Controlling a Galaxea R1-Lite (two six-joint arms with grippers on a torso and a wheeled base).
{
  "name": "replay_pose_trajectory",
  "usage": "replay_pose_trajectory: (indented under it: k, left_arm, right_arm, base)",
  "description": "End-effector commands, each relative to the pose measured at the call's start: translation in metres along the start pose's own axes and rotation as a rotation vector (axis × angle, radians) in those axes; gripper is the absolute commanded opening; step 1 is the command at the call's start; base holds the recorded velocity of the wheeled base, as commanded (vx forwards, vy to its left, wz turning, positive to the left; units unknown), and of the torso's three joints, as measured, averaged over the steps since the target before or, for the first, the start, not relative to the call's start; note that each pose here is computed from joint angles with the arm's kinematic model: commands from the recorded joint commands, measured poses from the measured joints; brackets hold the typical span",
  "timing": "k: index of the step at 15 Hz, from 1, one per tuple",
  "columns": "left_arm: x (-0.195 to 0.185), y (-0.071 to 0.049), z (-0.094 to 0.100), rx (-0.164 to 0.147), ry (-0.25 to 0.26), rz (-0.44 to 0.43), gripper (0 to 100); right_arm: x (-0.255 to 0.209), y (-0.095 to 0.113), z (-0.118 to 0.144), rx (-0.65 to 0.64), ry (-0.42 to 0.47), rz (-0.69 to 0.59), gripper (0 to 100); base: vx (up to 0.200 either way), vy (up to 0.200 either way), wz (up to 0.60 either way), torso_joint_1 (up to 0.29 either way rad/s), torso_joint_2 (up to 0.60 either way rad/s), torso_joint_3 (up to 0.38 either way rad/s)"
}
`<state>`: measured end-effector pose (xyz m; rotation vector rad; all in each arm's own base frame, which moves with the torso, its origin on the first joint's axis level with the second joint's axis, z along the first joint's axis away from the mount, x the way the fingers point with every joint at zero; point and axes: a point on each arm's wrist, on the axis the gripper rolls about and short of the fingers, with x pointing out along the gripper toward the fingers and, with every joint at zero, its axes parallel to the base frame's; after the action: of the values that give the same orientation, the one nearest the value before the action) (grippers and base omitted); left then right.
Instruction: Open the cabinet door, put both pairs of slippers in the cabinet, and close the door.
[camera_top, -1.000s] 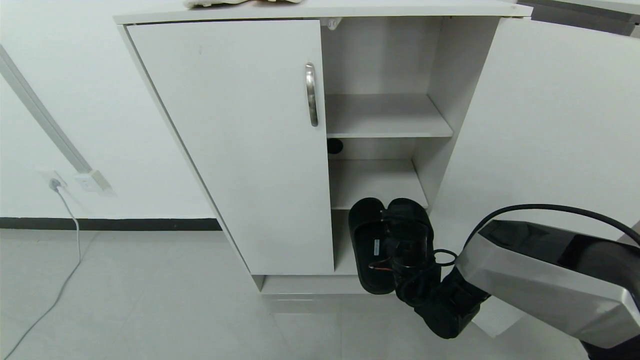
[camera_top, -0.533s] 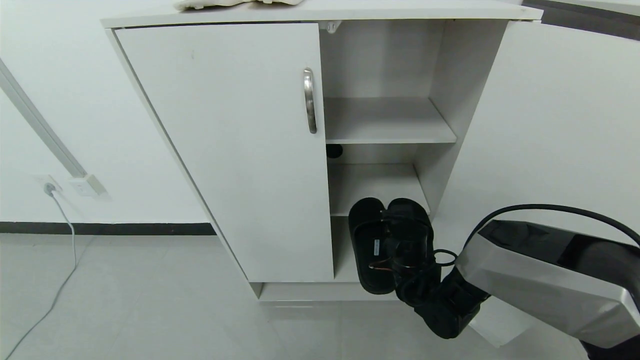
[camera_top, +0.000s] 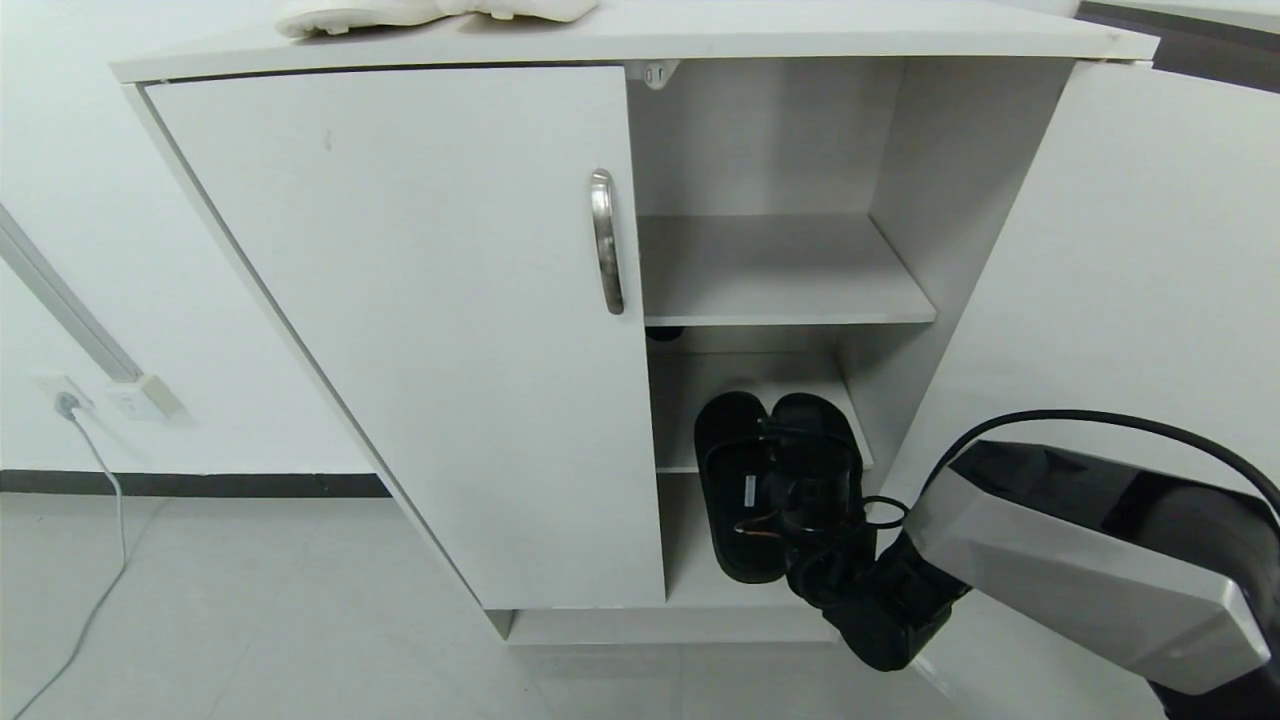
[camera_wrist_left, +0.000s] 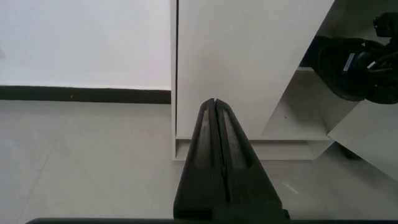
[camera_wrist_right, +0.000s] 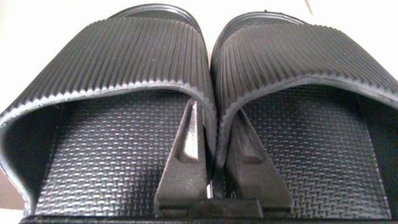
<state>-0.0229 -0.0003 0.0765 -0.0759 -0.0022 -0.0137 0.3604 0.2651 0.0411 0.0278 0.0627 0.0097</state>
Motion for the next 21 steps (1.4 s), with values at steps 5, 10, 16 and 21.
replay_pose_trajectory:
  k: [5, 10, 16, 21]
  left_arm:
    - [0.0, 0.0, 0.0, -0.004, 0.001, 0.0, 0]
    - [0.0, 0.0, 0.0, -0.005, 0.001, 0.003, 0]
    - [0.0, 0.0, 0.0, -0.007, 0.001, 0.001, 0]
    - [0.0, 0.0, 0.0, -0.007, -0.001, 0.003, 0]
  right_arm:
    - [0.026, 0.002, 0.001, -0.027, -0.012, 0.007, 0]
    - [0.069, 0.004, 0.006, -0.035, 0.006, -0.014, 0]
    - [0.098, 0.006, 0.017, -0.012, -0.029, -0.04, 0]
    - [0.107, 0.007, 0.027, -0.017, -0.04, -0.045, 0]
  base:
    - [0.0, 0.0, 0.0, 0.0, 0.0, 0.0]
    - [0.0, 0.0, 0.0, 0.0, 0.0, 0.0]
    - [0.0, 0.0, 0.0, 0.0, 0.0, 0.0]
    - [0.0, 0.0, 0.0, 0.0, 0.0, 0.0]
